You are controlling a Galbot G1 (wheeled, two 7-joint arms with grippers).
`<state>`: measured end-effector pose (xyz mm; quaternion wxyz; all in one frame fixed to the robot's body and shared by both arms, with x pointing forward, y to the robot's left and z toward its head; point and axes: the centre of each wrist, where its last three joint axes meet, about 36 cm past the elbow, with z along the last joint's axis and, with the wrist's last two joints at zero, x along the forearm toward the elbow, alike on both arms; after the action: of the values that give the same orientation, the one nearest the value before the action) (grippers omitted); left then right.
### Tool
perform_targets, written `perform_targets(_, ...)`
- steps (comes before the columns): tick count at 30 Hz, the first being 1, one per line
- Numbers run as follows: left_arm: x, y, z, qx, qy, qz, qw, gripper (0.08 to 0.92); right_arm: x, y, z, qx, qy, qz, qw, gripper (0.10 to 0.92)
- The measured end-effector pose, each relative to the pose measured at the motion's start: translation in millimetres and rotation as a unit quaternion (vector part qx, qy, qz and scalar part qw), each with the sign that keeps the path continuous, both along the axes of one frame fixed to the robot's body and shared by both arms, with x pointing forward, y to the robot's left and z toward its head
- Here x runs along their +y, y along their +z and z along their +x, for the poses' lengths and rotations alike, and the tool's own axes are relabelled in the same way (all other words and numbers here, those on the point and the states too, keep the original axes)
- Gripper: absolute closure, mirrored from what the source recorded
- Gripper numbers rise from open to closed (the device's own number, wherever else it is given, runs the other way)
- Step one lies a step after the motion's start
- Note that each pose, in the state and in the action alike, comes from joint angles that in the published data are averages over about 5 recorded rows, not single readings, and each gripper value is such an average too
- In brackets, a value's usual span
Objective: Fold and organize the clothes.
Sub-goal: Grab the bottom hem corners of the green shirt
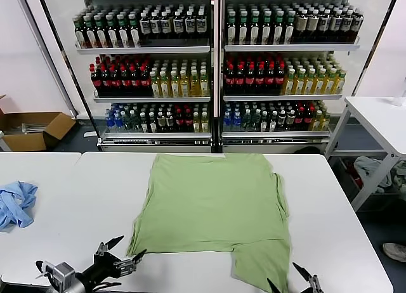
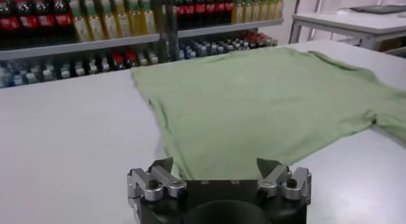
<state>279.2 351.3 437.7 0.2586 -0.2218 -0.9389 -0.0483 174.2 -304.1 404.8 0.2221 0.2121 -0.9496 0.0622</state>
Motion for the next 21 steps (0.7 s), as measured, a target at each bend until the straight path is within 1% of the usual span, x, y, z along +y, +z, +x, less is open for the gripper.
perform_targets(17, 5.6, -12.2, 17.6, 0.019, 0.009, -0.006, 1.000, 0.177, 5.6, -13.0, -4.6, 0.036, -0.001, -0.004, 0.999, 0.200)
perform_targets(19, 5.7, -14.1, 18.7, 0.021, 0.010, -0.007, 1.000, 0.177, 6.6, -14.7, -4.5, 0.039, 0.000, -0.004, 0.999, 0.207)
perform_targets(21, 5.8, -16.1, 19.6, 0.023, 0.011, -0.007, 1.000, 0.177, 7.7, -16.3, -4.3, 0.043, 0.000, -0.005, 0.999, 0.236)
